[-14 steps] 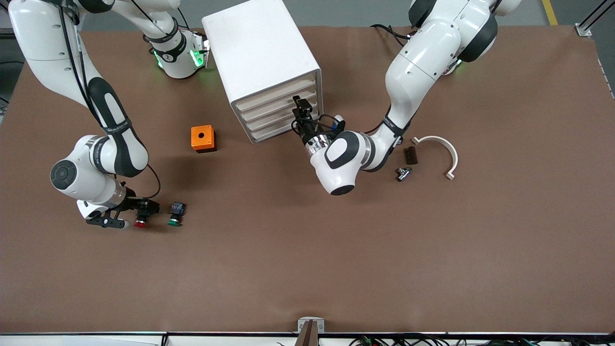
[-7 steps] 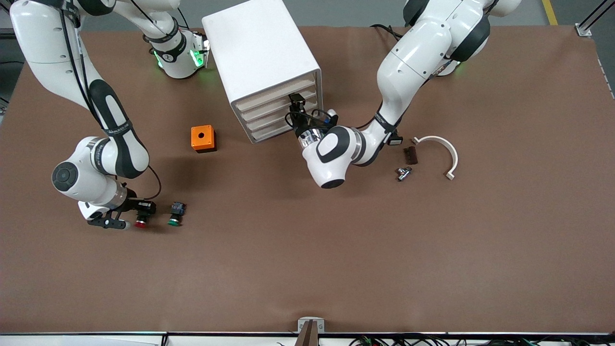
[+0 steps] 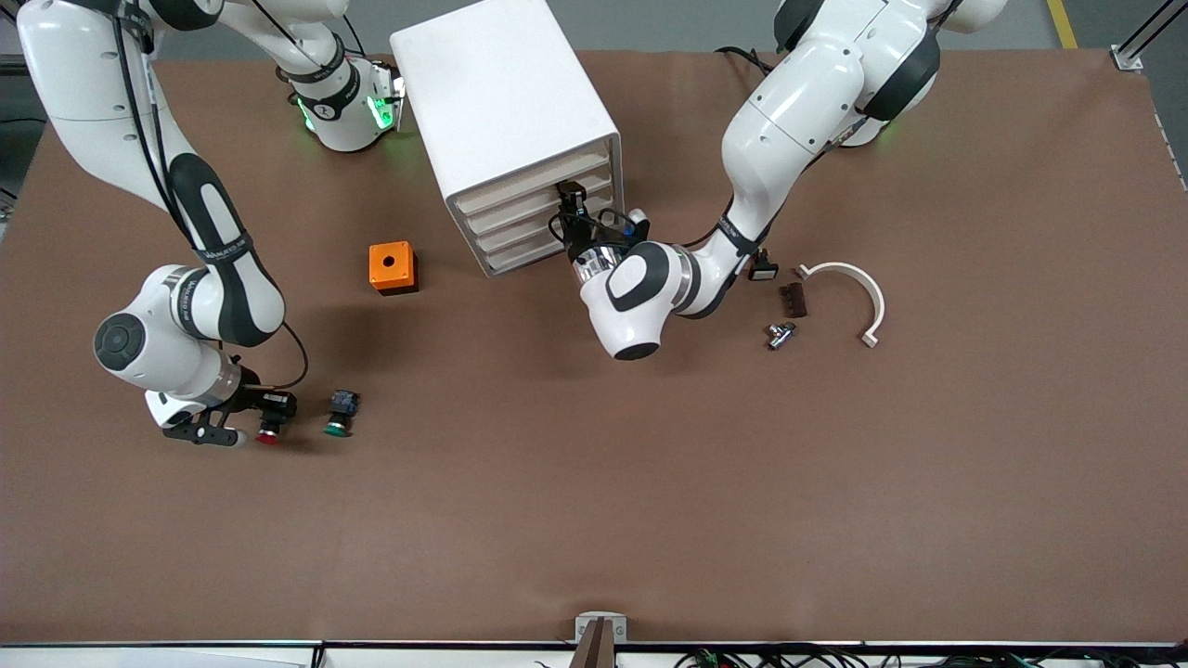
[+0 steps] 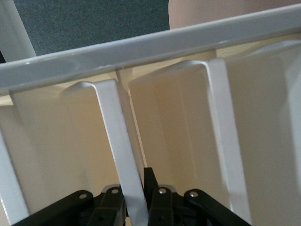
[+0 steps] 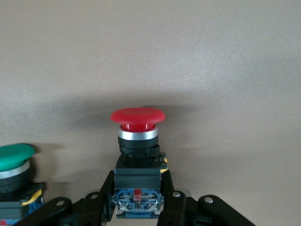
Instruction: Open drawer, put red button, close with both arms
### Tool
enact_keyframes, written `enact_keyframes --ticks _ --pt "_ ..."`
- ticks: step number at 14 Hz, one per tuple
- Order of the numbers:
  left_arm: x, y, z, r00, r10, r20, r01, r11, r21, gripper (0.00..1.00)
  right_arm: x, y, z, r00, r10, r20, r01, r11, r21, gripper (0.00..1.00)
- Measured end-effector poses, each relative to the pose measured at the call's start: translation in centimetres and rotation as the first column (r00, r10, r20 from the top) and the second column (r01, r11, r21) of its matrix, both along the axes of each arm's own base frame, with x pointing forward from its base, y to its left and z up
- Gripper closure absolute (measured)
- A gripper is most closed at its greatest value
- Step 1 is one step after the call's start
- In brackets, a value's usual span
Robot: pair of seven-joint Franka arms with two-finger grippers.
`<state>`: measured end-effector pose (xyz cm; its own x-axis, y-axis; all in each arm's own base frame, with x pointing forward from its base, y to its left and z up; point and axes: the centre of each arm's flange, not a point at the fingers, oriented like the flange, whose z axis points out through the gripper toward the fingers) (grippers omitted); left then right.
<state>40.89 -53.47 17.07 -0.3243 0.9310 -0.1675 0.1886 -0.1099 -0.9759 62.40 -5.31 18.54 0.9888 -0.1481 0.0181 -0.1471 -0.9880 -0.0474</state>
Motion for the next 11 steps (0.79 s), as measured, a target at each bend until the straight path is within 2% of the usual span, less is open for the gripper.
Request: enact_keyframes --ticks 2,5,11 --pt "0.6 0.5 0.0 1.000 0.010 -0.004 -0.010 1.000 0.020 0.88 0.4 0.1 0.5 1.000 -0.004 -0.017 0.004 1.000 0.007 0.59" --pt "2.7 2.2 -0.1 0.999 0.049 -0.004 -0.049 0.998 0.030 0.88 1.1 1.0 2.5 0.997 -0.056 -0.055 0.057 0.998 0.026 0.59" --pt "7.3 6.3 -0.1 0.990 0.142 -0.005 -0.141 0.989 0.033 0.88 0.7 8.6 10.9 0.978 -0.175 -0.109 0.181 0.983 0.042 0.59"
